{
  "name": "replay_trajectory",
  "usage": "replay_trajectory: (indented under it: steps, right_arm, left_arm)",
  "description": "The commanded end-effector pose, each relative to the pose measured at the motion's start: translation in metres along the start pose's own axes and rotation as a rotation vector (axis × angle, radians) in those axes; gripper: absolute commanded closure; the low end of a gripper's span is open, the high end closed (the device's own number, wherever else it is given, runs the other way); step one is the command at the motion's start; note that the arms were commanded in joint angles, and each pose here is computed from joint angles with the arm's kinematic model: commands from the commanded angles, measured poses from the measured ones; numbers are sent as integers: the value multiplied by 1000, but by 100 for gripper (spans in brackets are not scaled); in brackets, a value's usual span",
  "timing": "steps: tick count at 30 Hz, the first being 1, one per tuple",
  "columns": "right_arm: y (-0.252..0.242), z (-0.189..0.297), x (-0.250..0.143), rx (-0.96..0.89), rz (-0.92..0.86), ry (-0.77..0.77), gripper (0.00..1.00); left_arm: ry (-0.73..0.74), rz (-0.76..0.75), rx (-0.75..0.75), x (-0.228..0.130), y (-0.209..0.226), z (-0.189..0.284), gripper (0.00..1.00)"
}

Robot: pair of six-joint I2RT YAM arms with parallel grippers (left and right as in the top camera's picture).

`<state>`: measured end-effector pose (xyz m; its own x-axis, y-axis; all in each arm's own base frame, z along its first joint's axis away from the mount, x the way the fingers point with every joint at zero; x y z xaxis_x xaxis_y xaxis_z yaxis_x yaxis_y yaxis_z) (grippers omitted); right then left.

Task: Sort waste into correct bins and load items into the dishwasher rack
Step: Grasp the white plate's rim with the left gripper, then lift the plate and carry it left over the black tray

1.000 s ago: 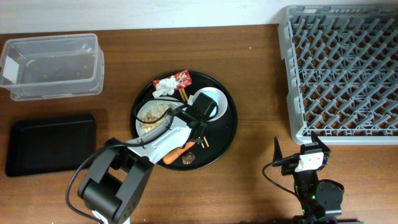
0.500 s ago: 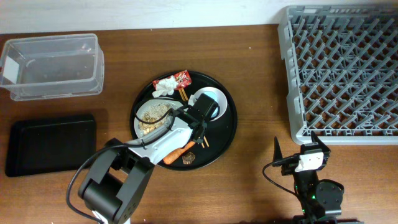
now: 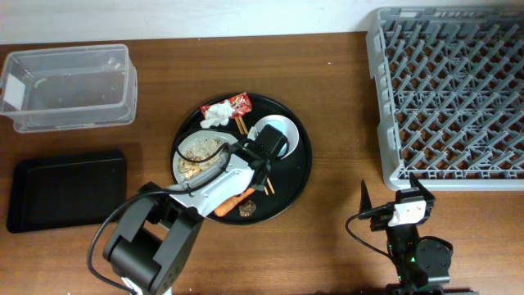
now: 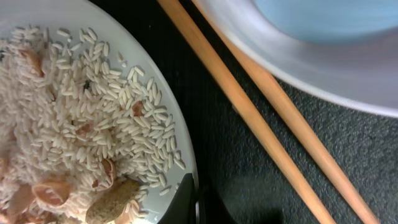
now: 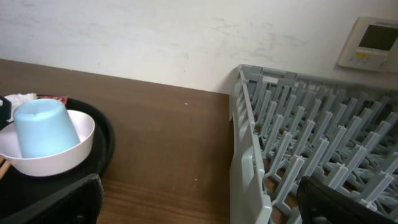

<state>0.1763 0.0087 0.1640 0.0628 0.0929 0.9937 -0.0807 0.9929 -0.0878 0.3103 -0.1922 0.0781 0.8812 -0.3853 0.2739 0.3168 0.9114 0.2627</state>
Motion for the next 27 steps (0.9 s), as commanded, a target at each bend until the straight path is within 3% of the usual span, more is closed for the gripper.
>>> replay_trajectory:
  steps: [1, 27]
  right_arm:
    - [-1, 0, -2, -12, -5, 6, 2]
    - [-1, 0, -2, -12, -5, 6, 2]
  left_arm:
    - [3, -14, 98, 6, 9, 4, 100]
    - [75, -55, 210, 15, 19, 48, 100]
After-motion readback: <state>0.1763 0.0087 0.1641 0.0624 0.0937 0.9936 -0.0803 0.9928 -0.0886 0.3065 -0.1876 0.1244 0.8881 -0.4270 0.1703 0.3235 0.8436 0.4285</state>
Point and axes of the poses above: each gripper's point midway between its finger pads, its own z axis back along the fingers, its own y axis along the line the jaws close on, x = y × z, the point moved 7 cm from there along z, back along the fingers, and after that the axes turned 2 degrees about -z, right-handed, at the moved point
